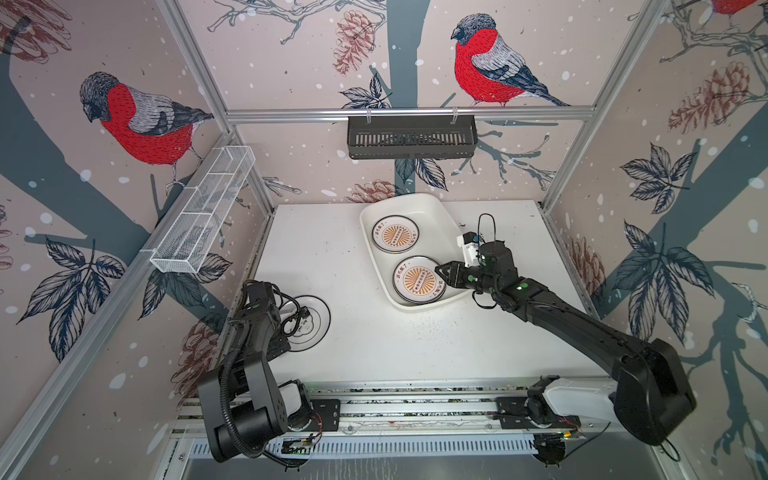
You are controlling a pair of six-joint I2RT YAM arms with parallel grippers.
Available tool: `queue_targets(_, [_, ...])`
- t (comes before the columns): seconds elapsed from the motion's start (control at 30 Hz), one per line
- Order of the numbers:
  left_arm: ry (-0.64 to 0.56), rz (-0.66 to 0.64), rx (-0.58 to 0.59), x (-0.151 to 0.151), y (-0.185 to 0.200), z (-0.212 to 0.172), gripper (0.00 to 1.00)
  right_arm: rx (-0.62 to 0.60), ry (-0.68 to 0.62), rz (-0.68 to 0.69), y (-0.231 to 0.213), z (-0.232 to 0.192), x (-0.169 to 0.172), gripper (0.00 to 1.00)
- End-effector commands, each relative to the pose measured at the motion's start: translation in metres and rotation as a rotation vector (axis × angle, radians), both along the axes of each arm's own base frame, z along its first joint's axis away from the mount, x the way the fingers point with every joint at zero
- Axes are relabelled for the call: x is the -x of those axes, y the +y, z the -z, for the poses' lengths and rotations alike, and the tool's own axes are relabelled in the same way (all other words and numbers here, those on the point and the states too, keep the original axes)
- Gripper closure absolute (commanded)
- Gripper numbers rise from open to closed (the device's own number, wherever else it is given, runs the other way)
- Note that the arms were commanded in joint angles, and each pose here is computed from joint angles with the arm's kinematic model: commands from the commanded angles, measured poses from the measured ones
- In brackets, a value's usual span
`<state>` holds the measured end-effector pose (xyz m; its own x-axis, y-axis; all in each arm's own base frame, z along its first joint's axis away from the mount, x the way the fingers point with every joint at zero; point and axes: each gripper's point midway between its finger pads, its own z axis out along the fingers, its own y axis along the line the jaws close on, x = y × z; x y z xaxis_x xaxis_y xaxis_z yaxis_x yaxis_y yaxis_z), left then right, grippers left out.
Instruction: Place the plates into the plastic bin on the countertop
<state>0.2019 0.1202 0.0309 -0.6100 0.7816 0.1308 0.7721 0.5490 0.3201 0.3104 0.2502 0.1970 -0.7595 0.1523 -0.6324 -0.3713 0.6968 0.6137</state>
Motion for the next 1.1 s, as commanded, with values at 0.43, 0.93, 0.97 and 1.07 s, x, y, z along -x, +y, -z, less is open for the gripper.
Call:
queue_targets(0.43, [-0.116, -0.094, 0.235, -0.061, -0.025, -0.009, 0.03, -0.008, -0.015, 0.022, -0.001, -0.006, -0.001, 0.65])
queue_targets(0.93, [-0.158, -0.124, 0.416, -0.098, -0.078, -0.020, 0.03, -0.007, -0.024, 0.039, -0.007, -0.010, 0.003, 0.65])
queue_targets(0.97, [-0.161, -0.128, 0.426, -0.099, -0.079, -0.022, 0.03, -0.008, -0.024, 0.039, -0.008, -0.010, 0.004, 0.65])
queue_targets(1.07, [-0.151, -0.140, 0.425, -0.096, -0.079, -0.023, 0.03, -0.013, -0.022, 0.042, -0.008, -0.010, 0.006, 0.65])
